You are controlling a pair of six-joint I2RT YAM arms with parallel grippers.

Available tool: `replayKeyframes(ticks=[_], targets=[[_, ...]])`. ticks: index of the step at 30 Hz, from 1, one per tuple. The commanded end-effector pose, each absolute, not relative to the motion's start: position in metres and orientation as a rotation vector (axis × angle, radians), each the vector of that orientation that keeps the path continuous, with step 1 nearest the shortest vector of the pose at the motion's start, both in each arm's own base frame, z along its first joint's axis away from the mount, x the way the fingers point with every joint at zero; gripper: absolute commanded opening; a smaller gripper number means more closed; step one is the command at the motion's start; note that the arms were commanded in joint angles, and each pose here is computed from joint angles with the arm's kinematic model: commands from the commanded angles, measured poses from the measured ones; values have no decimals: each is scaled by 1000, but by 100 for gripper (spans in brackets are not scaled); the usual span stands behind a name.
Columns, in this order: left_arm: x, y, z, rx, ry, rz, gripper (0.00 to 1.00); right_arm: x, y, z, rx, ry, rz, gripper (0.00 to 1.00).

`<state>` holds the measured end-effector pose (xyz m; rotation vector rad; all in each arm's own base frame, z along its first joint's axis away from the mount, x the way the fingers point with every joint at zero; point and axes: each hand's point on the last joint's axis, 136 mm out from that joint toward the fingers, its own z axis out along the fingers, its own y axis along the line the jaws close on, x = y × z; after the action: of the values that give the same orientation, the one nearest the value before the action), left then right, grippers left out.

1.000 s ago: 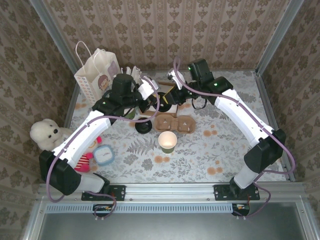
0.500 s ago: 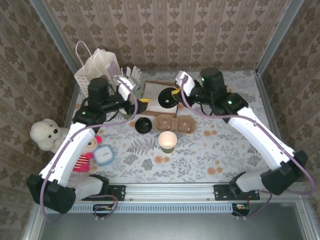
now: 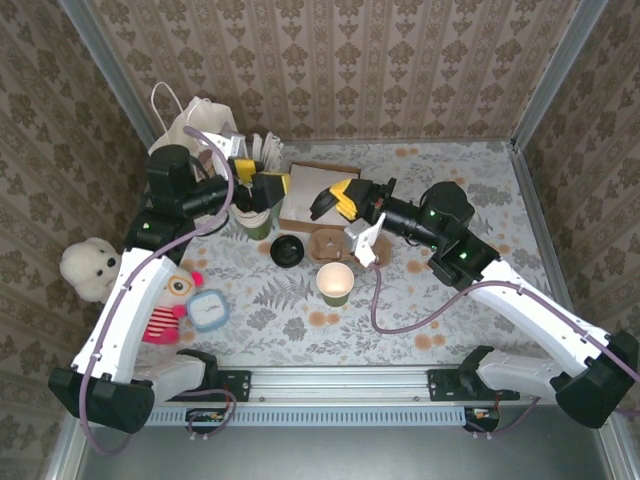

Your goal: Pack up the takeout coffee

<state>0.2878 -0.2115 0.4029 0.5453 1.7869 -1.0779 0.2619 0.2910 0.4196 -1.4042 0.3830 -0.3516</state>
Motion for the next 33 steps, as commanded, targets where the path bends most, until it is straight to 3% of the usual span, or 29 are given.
replayKeyframes(ticks=[1, 6, 13, 17, 33], targets=[[266, -219, 421, 542, 1811, -1309, 100, 228, 297, 457, -1312, -9, -512, 0], [248, -219, 423, 631, 1846, -1346, 98, 218, 307, 458, -1291, -197, -600, 0], [232, -225, 426, 749, 1849, -1458, 81, 205, 325, 448, -1275, -553, -732, 0], [221, -225, 422, 819, 1841, -1480, 77, 203, 329, 448, -1274, -625, -738, 0], [205, -220, 412, 1111, 1687, -1181, 51, 202, 333, 439, -1437, -460, -471, 0]])
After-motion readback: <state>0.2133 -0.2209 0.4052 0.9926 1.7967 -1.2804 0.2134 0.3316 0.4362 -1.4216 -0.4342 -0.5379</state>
